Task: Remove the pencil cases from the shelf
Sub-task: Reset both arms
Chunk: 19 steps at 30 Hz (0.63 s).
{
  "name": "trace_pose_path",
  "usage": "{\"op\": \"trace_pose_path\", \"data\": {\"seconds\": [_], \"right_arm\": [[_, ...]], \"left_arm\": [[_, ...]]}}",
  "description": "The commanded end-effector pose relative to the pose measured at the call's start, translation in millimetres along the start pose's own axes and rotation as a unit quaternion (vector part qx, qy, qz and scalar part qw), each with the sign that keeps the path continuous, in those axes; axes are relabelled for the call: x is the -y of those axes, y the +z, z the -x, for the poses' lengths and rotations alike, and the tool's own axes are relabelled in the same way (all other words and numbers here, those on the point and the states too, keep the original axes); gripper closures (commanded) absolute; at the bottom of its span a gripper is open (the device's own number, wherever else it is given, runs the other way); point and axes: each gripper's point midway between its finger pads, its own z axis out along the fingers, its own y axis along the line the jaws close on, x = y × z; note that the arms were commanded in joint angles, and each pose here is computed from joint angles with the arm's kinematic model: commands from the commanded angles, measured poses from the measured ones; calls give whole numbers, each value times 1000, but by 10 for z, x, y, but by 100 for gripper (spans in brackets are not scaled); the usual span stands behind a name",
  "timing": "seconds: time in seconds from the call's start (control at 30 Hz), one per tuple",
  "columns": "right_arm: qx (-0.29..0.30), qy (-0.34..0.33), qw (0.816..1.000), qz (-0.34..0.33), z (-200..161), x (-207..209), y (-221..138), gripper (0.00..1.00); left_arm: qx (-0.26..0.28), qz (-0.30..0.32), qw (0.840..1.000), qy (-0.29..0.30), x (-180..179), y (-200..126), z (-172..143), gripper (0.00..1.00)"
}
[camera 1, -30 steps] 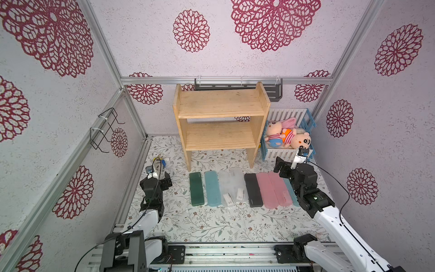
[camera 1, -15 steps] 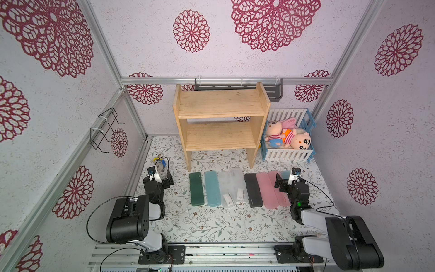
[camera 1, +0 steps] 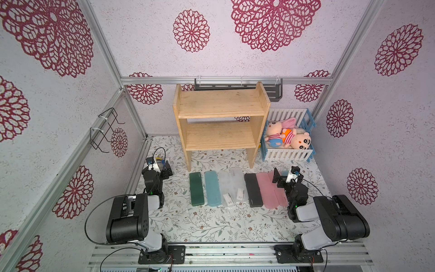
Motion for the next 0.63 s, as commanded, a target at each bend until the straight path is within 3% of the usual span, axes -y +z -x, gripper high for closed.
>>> {"op": "trace_pose_path", "data": {"seconds": [0.0, 0.6], "right_arm": [[34, -7, 999, -10, 194, 16, 37, 1], [33, -8, 999, -11, 187, 21, 36, 1]], "left_arm": [[-32, 5, 999, 6, -12, -4, -143, 3], [-31, 4, 999, 9, 0, -3, -138, 3]]}}
